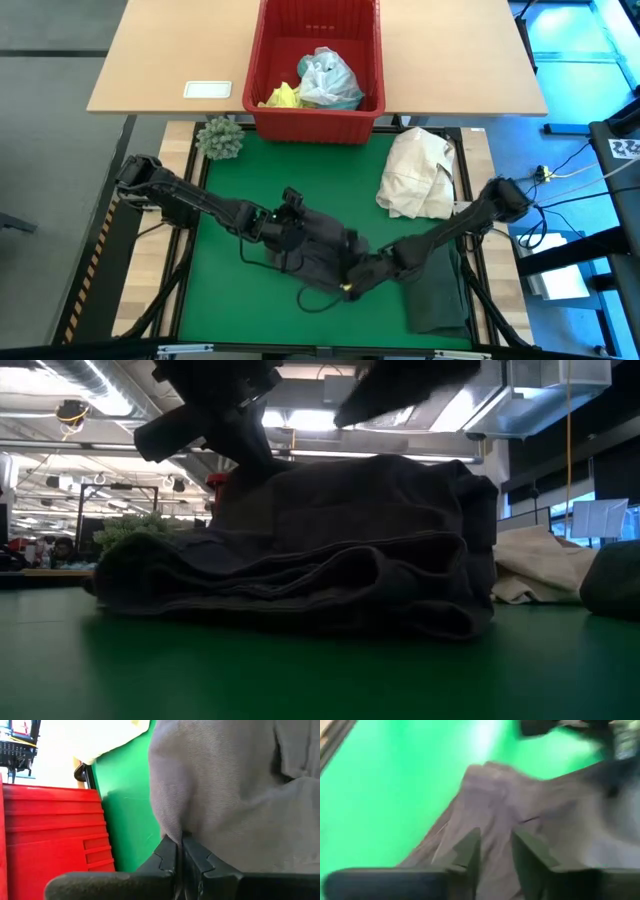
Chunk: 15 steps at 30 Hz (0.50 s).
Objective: Fold Laundry from Bin
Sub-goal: Fold the gray short
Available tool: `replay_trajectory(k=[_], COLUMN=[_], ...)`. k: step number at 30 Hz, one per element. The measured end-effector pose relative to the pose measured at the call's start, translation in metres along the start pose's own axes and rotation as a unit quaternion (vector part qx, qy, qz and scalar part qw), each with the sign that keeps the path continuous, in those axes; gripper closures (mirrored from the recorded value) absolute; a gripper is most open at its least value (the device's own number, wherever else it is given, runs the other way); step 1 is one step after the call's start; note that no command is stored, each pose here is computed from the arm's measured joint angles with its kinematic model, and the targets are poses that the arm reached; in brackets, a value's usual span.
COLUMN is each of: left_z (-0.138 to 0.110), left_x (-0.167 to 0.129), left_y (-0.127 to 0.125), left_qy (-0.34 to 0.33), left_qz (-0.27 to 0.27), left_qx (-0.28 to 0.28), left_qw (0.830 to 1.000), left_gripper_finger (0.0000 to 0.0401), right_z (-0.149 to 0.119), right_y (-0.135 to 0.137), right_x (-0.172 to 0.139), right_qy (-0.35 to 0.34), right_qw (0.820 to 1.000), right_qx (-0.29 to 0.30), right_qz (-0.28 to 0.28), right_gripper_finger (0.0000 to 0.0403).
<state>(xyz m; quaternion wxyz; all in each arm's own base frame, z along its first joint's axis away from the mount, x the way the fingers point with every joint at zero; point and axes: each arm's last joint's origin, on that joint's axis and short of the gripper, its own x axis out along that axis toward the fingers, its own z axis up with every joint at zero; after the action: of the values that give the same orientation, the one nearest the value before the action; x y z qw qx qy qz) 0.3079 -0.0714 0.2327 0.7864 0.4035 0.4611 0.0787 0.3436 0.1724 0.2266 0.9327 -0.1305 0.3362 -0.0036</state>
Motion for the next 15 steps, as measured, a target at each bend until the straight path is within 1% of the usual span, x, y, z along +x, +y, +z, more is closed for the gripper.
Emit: replay_trajectory(k=[4, 5, 6, 8, 10, 12, 15], left_z=[-0.001, -0.001, 0.000, 0.000, 0.001, 0.003, 0.006], left_x=[0.002, 0.003, 0.003, 0.004, 0.004, 0.003, -0.001], left_y=[0.003, 0.004, 0.004, 0.006, 0.007, 0.006, 0.001], left_qy=[0.001, 0.000, -0.001, -0.002, -0.007, -0.015, -0.027], left_qz=[0.004, 0.005, 0.006, 0.008, 0.011, 0.011, 0.004], left_qx=[-0.004, -0.006, -0.007, -0.003, -0.004, -0.006, 0.012], left_qw=[1.000, 1.000, 1.000, 1.000, 1.000, 1.000, 1.000], left_gripper_finger=[0.0401, 0.0401, 0.0401, 0.0401, 0.0401, 0.0401, 0.0401], right_z=[-0.018, -0.021, -0.025, -0.032, -0.040, -0.050, -0.062], right_y=[0.013, 0.016, 0.018, 0.020, 0.019, 0.016, 0.004], right_x=[0.030, 0.036, 0.040, 0.049, 0.058, 0.064, 0.074], right_qy=[0.031, 0.036, 0.043, 0.054, 0.071, 0.097, 0.130], right_qw=[0.999, 0.999, 0.999, 0.998, 0.996, 0.991, 0.981], right_qx=[-0.007, -0.004, -0.001, 0.013, 0.018, 0.020, 0.035], right_qz=[0.001, 0.005, 0.003, -0.015, -0.051, -0.087, -0.138], right_gripper_finger=[0.0381, 0.0392, 0.0395, 0.0388, 0.0387, 0.0395, 0.0398])
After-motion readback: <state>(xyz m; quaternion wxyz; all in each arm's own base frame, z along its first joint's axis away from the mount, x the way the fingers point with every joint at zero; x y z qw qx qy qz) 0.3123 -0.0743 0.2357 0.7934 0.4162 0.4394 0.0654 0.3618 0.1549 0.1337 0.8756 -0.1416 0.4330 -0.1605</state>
